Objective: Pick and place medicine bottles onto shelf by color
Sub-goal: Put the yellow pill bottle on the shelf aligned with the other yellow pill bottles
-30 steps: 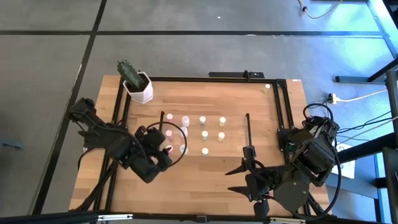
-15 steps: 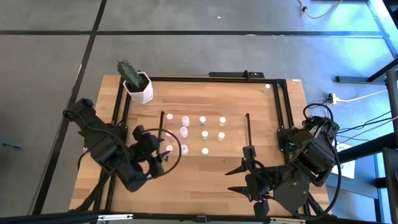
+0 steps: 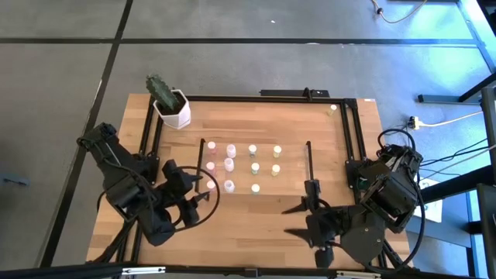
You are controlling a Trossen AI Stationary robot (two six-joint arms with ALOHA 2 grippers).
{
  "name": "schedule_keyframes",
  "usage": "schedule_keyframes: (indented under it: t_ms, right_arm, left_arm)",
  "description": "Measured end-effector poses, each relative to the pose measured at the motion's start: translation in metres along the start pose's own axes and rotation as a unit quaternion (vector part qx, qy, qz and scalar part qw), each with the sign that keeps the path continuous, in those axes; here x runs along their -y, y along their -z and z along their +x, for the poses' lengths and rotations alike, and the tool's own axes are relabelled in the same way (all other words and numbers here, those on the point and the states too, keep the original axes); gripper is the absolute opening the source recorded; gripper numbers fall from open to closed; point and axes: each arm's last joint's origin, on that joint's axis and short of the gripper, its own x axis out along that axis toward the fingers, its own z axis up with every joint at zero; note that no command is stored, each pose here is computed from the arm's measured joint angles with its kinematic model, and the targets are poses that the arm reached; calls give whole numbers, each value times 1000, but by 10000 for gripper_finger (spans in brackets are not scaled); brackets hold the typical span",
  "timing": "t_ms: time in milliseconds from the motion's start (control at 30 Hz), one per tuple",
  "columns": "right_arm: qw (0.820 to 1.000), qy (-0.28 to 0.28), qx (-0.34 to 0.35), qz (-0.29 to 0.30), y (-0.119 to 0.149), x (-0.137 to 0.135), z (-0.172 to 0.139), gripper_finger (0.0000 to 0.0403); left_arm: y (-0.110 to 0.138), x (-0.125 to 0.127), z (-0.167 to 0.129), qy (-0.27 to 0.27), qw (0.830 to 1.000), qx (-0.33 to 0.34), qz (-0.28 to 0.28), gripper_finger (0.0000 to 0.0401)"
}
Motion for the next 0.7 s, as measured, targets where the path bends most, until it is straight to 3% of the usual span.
schedule_keyframes:
  t_ms: [133,267,333,500,700]
  right_arm:
    - [994,103,-43,14,10,23,6,192]
    - [971,189,-105,98,25,63,8,192]
    - [964,195,-101,151,24,82,10,192]
    - [949,205,-113,212,26,126,4,192]
    - [934,240,-105,241,32,170,-18,192]
  left_arm:
    - [0,0,0,-1,1000,1,-2,224]
    - [-1,0,0,-4,1000,8,-12,224]
    - [-1,0,0,-6,1000,14,-12,224]
    - [-3,-1,3,-13,1000,22,-16,224]
    - [-6,-3,8,-24,999,24,-21,224]
